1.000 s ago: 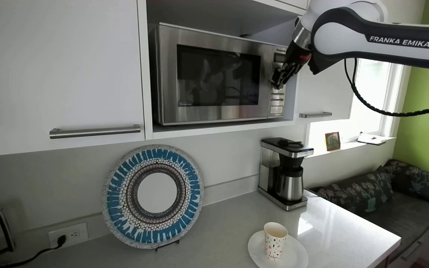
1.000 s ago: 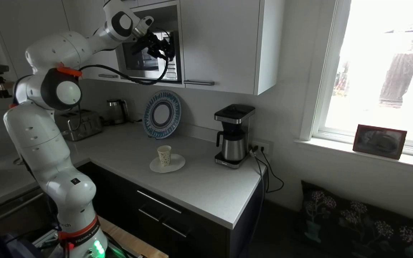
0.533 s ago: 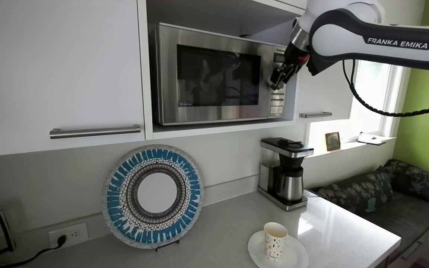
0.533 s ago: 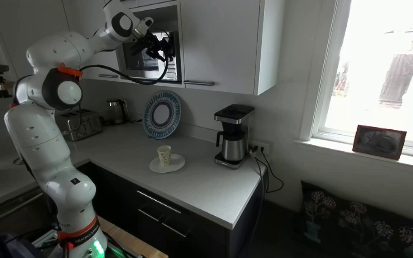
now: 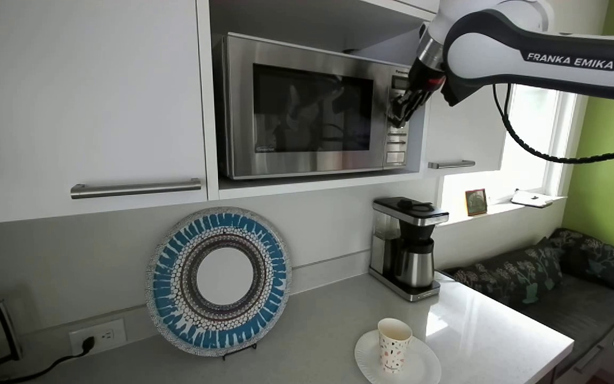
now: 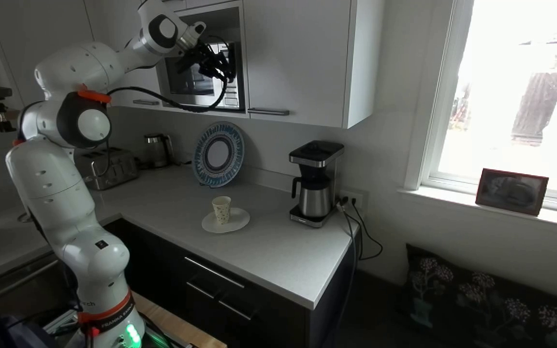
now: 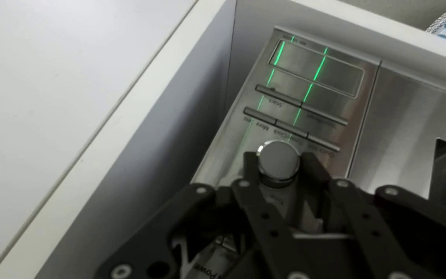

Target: Close the microwave door fully, turn the round knob on the microwave to the right

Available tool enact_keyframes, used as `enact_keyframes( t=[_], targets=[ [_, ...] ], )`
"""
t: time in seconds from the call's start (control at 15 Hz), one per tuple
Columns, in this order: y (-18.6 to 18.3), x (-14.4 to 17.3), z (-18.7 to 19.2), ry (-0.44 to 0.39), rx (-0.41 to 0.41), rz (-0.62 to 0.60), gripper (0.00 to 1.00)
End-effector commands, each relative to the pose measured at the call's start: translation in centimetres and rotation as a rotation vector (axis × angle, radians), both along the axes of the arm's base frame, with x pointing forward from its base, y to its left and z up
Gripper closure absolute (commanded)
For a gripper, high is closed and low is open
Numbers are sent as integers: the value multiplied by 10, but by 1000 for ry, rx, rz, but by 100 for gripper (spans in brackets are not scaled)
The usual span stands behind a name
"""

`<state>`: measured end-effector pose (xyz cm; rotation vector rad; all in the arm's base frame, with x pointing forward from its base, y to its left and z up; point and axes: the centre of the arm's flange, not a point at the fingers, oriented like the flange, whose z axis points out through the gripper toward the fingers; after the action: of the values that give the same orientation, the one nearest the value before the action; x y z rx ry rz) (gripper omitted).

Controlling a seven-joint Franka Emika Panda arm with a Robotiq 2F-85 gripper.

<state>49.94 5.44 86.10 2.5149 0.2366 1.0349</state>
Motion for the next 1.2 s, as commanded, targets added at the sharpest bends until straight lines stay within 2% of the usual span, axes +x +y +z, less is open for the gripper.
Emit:
enact_keyframes(
  t=[0.0,0.4,0.8,1.13],
  targets=[
    [-5,20,-1,-2,-14,-7,92],
    [-16,18,-2,-33,109,-52,92],
    [-28,18,1,-94,337,-137,92],
    [-39,16,2,-146,481,-231,92]
  ],
)
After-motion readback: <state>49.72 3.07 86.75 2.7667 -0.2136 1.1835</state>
